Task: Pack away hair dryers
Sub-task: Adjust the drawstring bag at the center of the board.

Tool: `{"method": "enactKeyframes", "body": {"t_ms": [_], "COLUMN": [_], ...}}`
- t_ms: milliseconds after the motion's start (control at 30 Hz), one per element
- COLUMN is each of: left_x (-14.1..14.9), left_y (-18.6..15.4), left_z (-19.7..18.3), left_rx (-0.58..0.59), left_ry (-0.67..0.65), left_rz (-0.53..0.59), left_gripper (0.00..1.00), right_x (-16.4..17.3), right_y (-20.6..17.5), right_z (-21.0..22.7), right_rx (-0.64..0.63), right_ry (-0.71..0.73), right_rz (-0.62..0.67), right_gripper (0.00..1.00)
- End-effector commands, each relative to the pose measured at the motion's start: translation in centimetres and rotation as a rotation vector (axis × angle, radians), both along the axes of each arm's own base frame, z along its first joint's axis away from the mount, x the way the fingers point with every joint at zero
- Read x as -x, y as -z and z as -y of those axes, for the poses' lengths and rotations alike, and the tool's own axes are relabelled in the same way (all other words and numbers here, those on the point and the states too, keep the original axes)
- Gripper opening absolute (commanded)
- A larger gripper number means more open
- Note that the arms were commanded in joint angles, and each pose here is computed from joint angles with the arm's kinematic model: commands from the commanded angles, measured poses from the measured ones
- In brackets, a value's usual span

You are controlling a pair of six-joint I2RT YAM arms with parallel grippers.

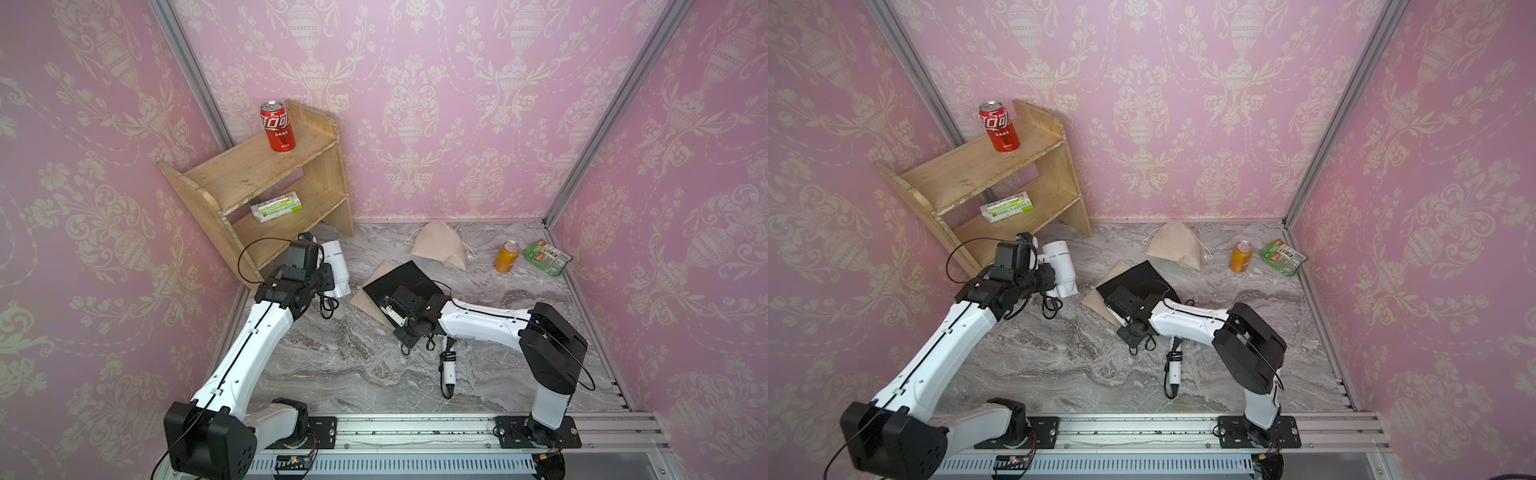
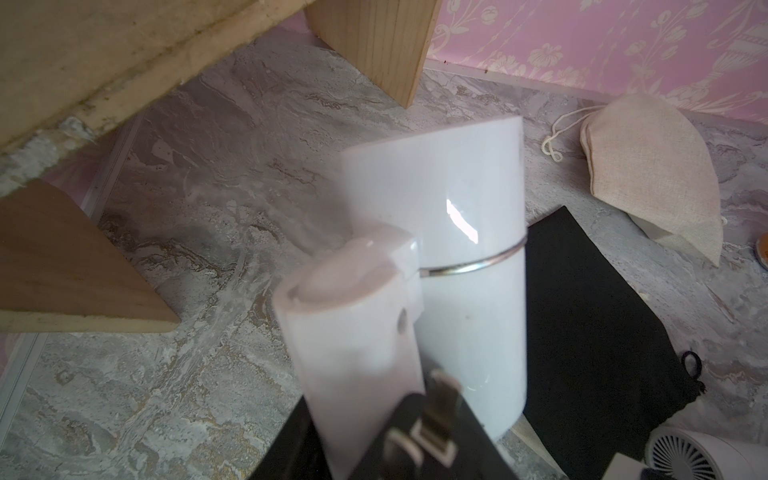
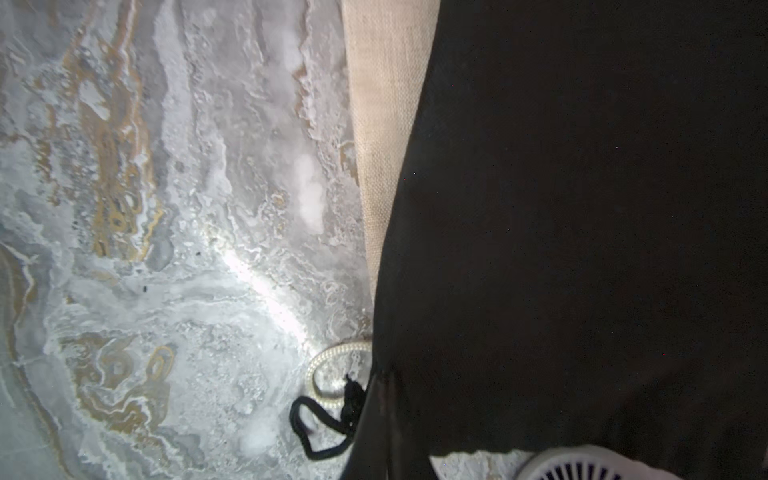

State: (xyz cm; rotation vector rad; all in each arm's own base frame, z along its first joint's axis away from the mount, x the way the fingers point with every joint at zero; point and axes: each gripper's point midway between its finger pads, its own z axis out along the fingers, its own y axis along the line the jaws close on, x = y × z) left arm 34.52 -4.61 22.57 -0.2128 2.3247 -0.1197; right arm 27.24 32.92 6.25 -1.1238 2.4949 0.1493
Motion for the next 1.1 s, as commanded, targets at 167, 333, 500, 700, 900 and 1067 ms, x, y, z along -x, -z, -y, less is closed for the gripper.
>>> {"method": "enactKeyframes", "body": {"t_ms": [167, 333, 500, 700, 900, 1067], "left_x": [-0.3, -0.5, -0.8, -0.8, -0.4, -0.3], "left_y": [-3.8, -4.0, -4.4, -4.4, -3.8, -3.2], "left_z": [-0.6, -1.6, -2.8, -3.8, -4.1, -3.6], "left_rx": [0.028, 0.022, 0.007, 0.011, 0.014, 0.05], "left_ry": [-0.015, -0.051, -0.092, -0.125, -0.135, -0.125], "left_rz": [0.114, 0.114, 0.114, 0.109, 0.088, 0.07], "left_gripper": [0.05, 0.04, 0.04, 0.03, 0.04, 0.05], "right_x": [-2.5, -5.2, -7.3, -8.4, -6.8, -5.8], "right_y": [-5.7, -7.1, -8.4, -7.2, -8.9, -8.2], "right_z": [-4.0, -7.6, -10.9, -13.6, -11.5, -7.4], "right_rx": [-0.173, -0.256, -0.329, -0.345, -0.396, -0.311], "right_ry": [0.023, 0.084, 0.121, 0.116, 0.051, 0.018], "right_rz": [0.016, 0.001, -0.013, -0.067, 0.012, 0.111], "right_gripper": [0.0, 0.0, 0.0, 0.03, 0.74, 0.75]}}
